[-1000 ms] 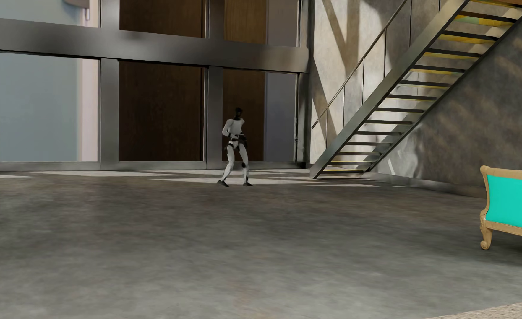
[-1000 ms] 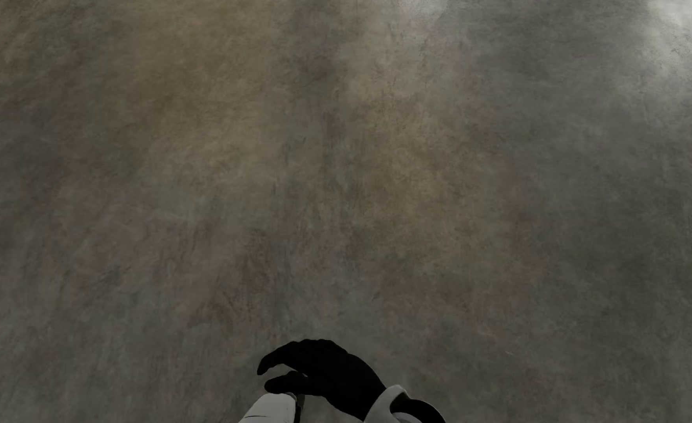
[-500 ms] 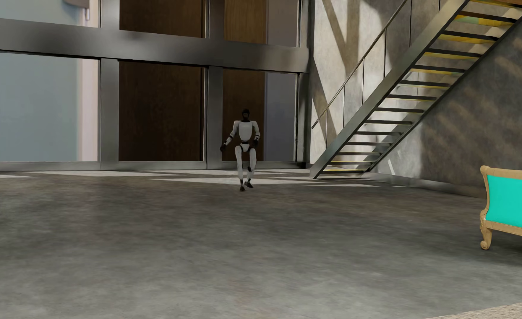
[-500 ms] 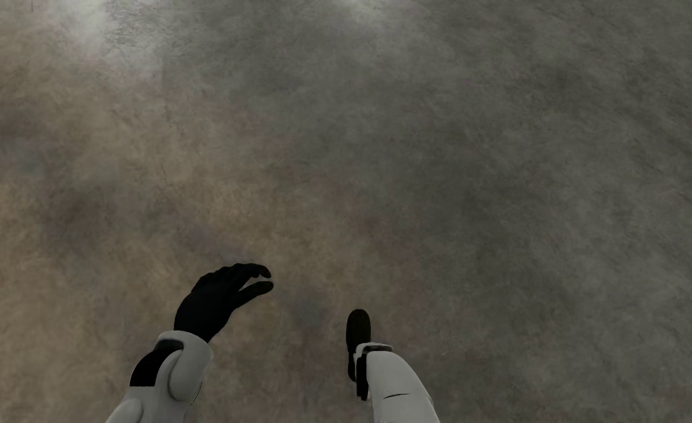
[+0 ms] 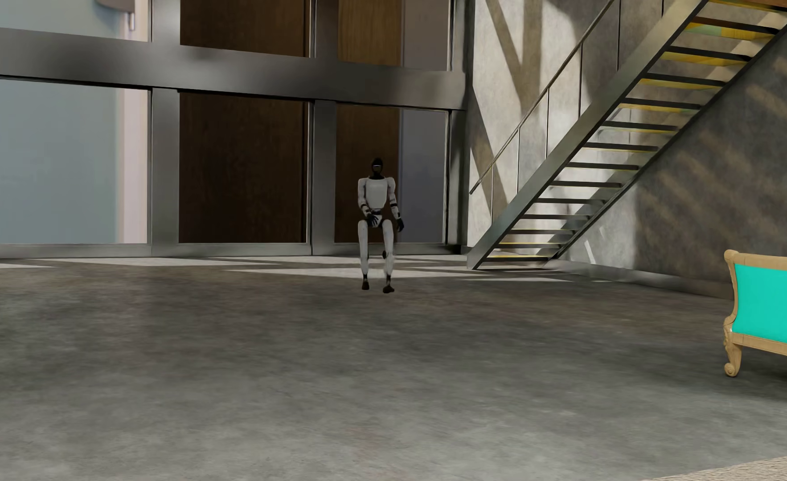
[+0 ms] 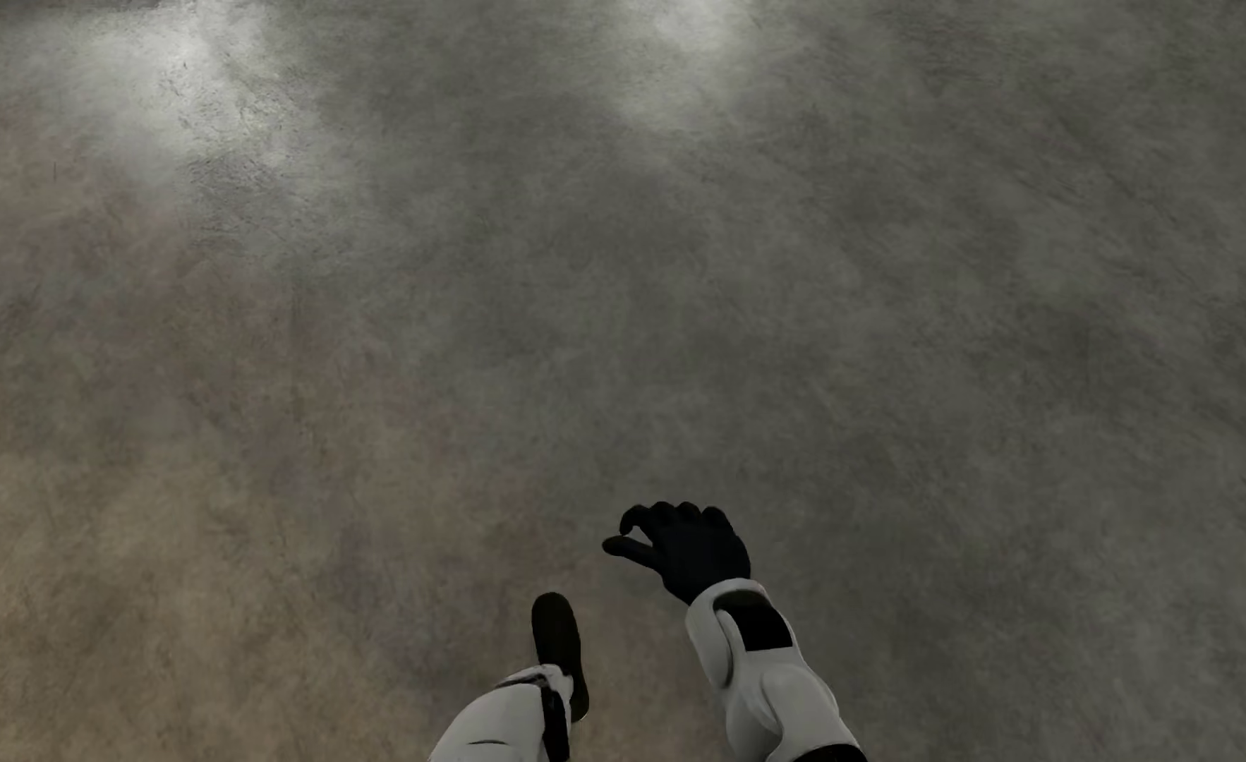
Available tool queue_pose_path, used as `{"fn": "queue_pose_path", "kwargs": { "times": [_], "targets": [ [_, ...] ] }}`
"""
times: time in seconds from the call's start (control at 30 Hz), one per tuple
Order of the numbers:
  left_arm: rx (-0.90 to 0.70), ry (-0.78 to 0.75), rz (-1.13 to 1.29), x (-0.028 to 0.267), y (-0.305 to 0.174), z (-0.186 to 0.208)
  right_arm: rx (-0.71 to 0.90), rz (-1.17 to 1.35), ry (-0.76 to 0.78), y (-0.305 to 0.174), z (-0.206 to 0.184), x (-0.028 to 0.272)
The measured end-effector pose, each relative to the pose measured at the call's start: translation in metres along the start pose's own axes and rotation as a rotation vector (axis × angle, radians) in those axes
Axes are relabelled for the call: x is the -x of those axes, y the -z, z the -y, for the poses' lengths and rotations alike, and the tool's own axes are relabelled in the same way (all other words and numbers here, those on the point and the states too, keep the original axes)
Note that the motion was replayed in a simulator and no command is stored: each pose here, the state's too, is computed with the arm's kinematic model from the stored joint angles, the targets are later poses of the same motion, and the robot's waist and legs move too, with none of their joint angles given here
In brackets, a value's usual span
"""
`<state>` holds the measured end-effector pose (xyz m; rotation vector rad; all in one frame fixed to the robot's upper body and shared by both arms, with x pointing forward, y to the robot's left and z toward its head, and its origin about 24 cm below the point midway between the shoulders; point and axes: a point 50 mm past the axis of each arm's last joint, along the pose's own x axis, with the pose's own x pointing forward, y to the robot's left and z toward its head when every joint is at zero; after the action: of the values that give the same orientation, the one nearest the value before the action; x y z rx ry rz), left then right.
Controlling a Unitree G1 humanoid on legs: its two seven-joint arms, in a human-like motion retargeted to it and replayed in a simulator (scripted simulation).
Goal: Move towards the blue bench
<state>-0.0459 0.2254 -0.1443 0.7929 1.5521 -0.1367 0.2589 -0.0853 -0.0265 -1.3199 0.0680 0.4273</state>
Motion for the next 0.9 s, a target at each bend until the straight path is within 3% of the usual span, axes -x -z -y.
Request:
{"fn": "queue_pose_path", "kwargs": {
  "times": [0.13, 0.27, 0.43, 0.57, 0.63, 0.73, 0.8, 0.9],
  "targets": [
    [-0.086, 0.096, 0.047, -0.001, -0.014, 0.009, 0.001, -0.035, -0.001, 0.025, 0.021, 0.004],
    [0.060, -0.038, 0.190, 0.005, -0.070, -0.006, -0.169, -0.456, -0.161, 0.080, -0.041, 0.040],
    [-0.082, -0.290, 0.602, 0.036, -0.170, -0.071, -0.421, -0.986, -0.501, 0.132, -0.139, 0.174],
    [-0.086, -0.516, 0.838, 0.078, -0.204, -0.123, -0.325, -1.186, -0.902, 0.141, -0.176, 0.276],
    [-0.098, -0.539, 0.788, 0.075, -0.196, -0.135, -0.278, -1.169, -1.065, 0.132, -0.186, 0.300],
    [-0.114, -0.514, 0.574, 0.044, -0.167, -0.128, -0.240, -1.032, -1.103, 0.117, -0.192, 0.279],
    [-0.089, -0.345, 0.441, 0.021, -0.149, -0.100, -0.151, -0.868, -1.003, 0.112, -0.181, 0.220],
    [-0.191, -0.077, 0.387, 0.008, -0.123, -0.053, -0.110, -0.686, -0.628, 0.100, -0.130, 0.112]
  ]
}}
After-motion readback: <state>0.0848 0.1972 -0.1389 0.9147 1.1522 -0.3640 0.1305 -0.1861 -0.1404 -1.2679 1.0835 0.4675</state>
